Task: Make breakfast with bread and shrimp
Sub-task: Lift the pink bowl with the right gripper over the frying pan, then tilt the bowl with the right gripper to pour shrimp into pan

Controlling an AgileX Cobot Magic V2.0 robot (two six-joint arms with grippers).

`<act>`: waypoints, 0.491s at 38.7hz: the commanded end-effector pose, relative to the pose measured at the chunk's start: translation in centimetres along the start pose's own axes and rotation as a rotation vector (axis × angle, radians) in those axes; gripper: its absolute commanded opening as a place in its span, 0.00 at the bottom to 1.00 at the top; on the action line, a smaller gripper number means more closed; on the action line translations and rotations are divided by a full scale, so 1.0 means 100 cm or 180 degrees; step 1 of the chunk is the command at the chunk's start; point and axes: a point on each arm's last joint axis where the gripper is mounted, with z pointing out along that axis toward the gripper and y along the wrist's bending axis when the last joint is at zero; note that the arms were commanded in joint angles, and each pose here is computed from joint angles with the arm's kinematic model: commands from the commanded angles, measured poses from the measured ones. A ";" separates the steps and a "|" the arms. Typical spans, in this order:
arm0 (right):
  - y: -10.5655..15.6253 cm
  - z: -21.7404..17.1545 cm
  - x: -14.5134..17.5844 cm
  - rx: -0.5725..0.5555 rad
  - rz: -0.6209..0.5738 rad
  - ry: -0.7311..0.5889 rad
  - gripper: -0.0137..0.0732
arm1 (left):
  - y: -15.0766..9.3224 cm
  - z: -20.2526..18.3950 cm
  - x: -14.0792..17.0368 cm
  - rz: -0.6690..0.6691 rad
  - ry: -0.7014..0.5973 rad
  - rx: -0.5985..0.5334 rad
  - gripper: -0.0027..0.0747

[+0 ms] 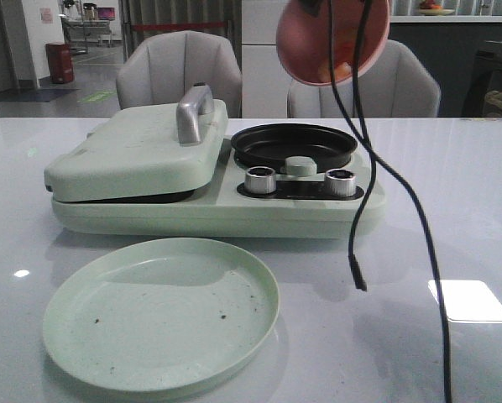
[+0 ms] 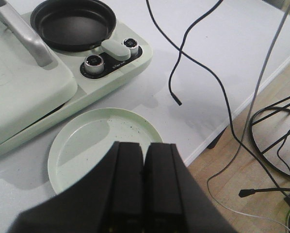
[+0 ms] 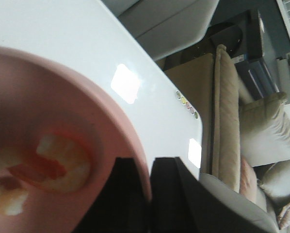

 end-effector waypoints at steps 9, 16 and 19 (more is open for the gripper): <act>-0.054 -0.046 -0.027 0.1212 -0.0169 -0.0624 0.21 | -0.002 -0.006 -0.013 -0.0028 -0.0291 -0.0019 0.16; -0.047 -0.058 -0.037 0.1307 -0.0249 -0.0854 0.21 | -0.002 -0.006 -0.013 -0.0028 -0.0291 -0.0019 0.16; -0.044 -0.060 -0.041 0.1539 -0.0432 -0.0901 0.21 | -0.002 -0.006 -0.013 -0.0028 -0.0291 -0.0019 0.16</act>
